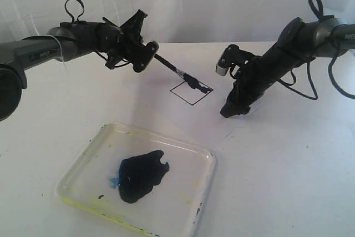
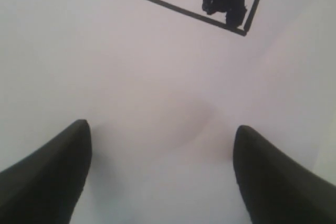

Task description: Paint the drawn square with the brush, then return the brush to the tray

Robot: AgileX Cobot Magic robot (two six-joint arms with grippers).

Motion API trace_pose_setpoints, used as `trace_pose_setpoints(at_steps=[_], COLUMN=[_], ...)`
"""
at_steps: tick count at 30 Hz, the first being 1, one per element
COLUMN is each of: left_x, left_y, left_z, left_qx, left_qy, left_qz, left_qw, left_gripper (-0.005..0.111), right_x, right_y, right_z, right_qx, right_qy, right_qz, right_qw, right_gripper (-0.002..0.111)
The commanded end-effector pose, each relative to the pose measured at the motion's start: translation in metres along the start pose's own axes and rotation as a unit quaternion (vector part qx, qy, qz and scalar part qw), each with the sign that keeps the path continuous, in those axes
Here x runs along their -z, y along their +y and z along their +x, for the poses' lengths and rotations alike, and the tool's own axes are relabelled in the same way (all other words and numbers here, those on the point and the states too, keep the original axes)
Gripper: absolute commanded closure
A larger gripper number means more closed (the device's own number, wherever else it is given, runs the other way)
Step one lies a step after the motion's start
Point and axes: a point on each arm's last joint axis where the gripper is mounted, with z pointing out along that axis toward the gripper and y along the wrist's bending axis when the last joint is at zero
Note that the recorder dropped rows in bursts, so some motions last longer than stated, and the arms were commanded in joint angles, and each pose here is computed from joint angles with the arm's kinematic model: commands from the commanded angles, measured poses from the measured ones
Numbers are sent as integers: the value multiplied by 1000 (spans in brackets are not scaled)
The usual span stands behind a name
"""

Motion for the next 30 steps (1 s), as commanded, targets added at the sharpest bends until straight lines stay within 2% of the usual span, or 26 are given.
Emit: trace_pose_setpoints(at_steps=[1,5,6,9,14,21,28,30], left_x=[2,2,2,7,13,15,30,32], left_y=[5,5,4,7,15,18,29,26], left_z=[2,2,1,1,4,5,10,9], left_qx=[-73,-57,-36,-24,10,54,63,41], left_qy=[6,6,3,-10,-6,-8,-22,-31], left_qz=[-10,-11,-8,9,1,4,27,49], left_qw=[997,998,999,1000,1000,998,997,997], left_gripper=[107,107,107,107,107,107,107,107], right_x=[-9,-9,-9,-9,-9,-9,-9,-9], right_y=[2,4,4,4,4,4,4,5], right_z=[6,6,5,4,4,4,4,3], right_qx=[21,27,30,39,44,45,43,39], right_qy=[14,13,9,6,6,5,3,0], right_qz=[-5,-14,-16,-18,-18,-18,-18,-19], right_qw=[1000,999,999,999,999,999,999,999], right_gripper=[38,38,38,38,38,38,38,38])
